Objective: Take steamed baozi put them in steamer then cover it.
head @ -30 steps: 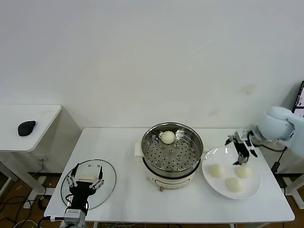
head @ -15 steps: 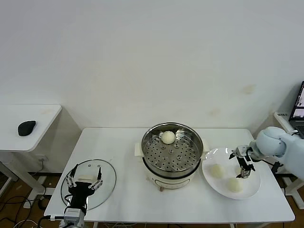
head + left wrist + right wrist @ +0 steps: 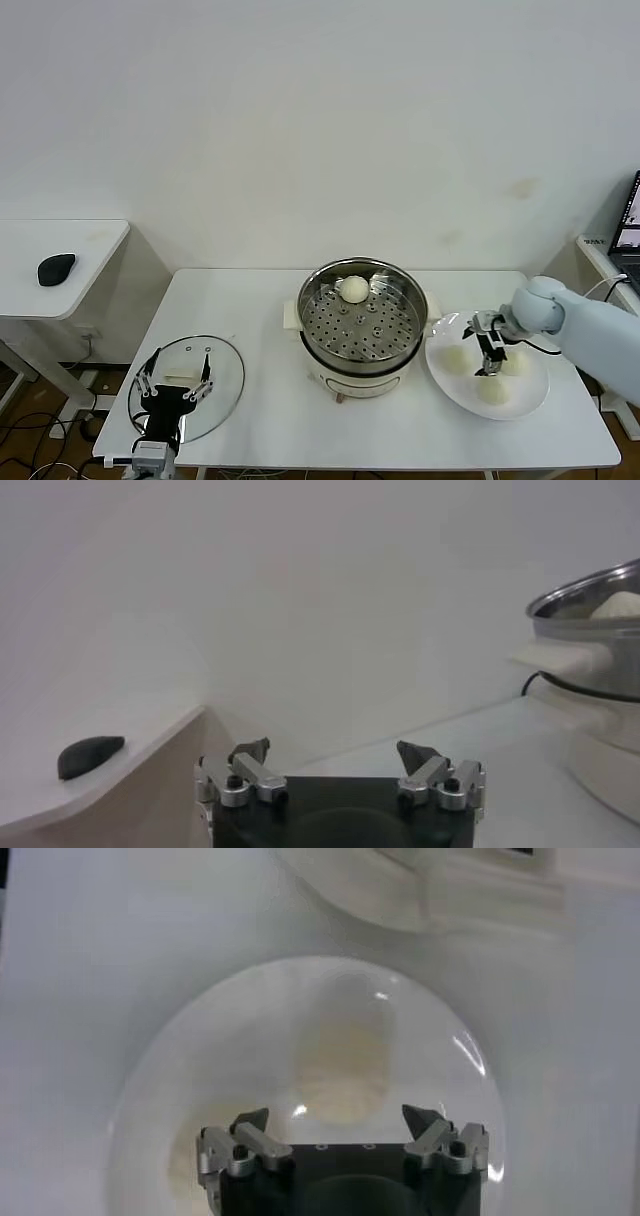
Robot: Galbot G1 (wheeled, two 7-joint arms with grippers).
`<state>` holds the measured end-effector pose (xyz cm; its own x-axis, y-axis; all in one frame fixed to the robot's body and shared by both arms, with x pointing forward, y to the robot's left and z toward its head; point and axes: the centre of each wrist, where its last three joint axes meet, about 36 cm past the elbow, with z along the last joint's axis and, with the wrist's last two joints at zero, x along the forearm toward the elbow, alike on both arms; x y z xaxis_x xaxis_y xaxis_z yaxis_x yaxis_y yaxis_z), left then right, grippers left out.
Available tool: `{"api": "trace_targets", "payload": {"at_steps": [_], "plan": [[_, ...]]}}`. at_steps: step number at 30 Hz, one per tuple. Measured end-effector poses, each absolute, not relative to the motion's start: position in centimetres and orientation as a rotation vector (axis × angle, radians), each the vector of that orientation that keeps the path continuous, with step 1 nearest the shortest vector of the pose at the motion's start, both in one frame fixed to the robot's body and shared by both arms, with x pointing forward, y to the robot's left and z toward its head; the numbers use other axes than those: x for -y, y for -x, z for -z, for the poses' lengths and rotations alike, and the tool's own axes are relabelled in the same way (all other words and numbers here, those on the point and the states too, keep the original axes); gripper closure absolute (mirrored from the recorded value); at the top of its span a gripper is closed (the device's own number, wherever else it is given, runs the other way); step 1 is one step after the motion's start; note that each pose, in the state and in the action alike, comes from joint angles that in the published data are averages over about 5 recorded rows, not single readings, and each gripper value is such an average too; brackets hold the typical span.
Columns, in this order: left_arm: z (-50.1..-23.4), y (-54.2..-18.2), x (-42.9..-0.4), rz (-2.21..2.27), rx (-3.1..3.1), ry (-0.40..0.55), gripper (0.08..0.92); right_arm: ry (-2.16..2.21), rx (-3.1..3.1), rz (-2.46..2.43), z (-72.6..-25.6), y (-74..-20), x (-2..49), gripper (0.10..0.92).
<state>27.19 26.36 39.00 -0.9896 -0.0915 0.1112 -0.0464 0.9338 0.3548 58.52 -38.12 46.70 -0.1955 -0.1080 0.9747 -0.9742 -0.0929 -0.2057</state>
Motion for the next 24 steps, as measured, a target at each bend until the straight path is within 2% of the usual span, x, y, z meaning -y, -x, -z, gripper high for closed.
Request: {"api": "trace_targets", "payload": {"at_steps": [4, 11, 24], "plan": [[-38.8, -27.3, -26.2, 0.536, 2.963, -0.105, 0.177, -1.260, 1.383, -1.388, -46.1, -59.0, 37.5, 0.203], [-38.6, -27.3, -26.1, 0.530, 2.961, -0.101, 0.177, -1.261, 1.381, -1.380, -45.3, -59.4, 36.8, 0.288], [-38.6, -27.4, -26.1, 0.524, 2.961, -0.103, 0.177, -1.259, 1.375, -1.373, -45.2, -59.8, 36.6, 0.392]]}}
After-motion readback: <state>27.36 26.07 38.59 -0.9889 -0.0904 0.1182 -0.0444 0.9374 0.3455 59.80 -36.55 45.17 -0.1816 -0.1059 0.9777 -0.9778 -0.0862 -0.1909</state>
